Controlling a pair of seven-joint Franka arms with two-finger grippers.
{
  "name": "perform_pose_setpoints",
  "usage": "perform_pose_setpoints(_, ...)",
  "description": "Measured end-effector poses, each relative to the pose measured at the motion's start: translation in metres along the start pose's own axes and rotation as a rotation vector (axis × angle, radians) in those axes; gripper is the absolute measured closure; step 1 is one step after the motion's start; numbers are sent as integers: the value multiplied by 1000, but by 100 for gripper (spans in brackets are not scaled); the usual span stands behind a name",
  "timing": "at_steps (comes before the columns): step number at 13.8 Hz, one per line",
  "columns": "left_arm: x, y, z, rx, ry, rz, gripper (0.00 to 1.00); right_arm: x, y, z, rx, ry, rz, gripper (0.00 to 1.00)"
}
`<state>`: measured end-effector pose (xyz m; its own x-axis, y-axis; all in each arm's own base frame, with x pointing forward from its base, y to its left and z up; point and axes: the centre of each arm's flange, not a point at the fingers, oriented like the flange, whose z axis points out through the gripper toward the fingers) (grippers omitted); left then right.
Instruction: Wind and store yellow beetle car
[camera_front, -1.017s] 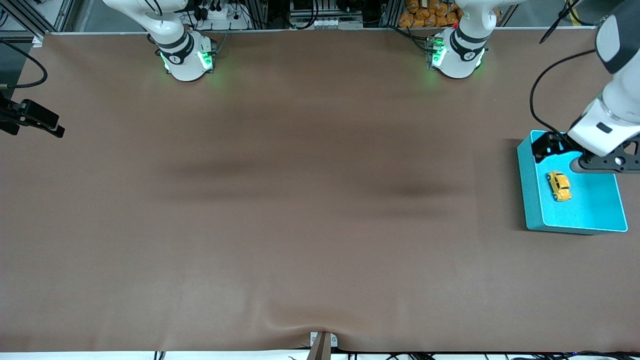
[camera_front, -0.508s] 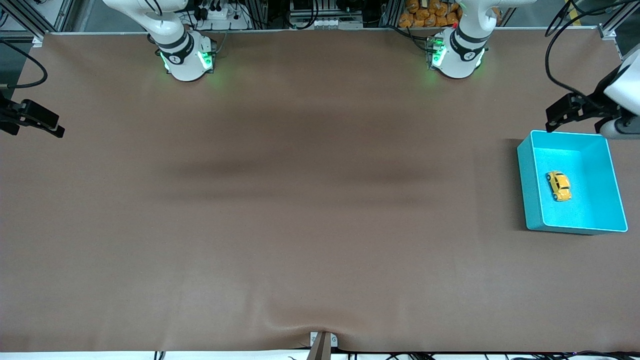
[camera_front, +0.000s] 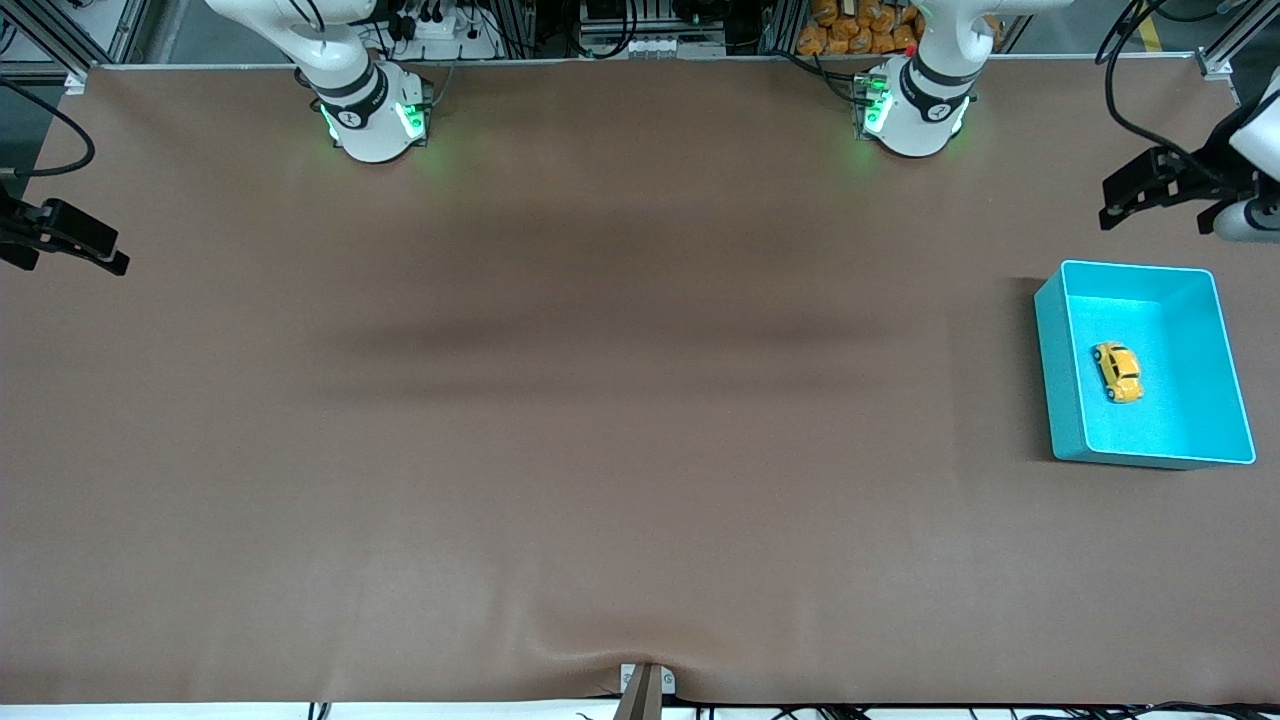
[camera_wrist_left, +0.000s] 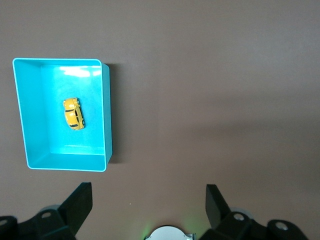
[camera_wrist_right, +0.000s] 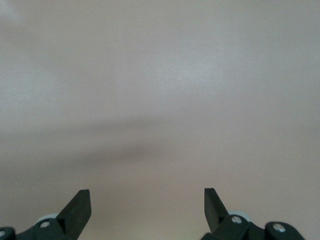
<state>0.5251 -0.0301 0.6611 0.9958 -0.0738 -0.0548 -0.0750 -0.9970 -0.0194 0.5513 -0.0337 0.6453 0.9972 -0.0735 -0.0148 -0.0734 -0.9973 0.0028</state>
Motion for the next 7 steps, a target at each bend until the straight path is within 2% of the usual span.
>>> perform_pose_setpoints(7, -1, 4, -1, -2, -1, 7, 0, 0, 0, 0, 0, 0, 0, 0)
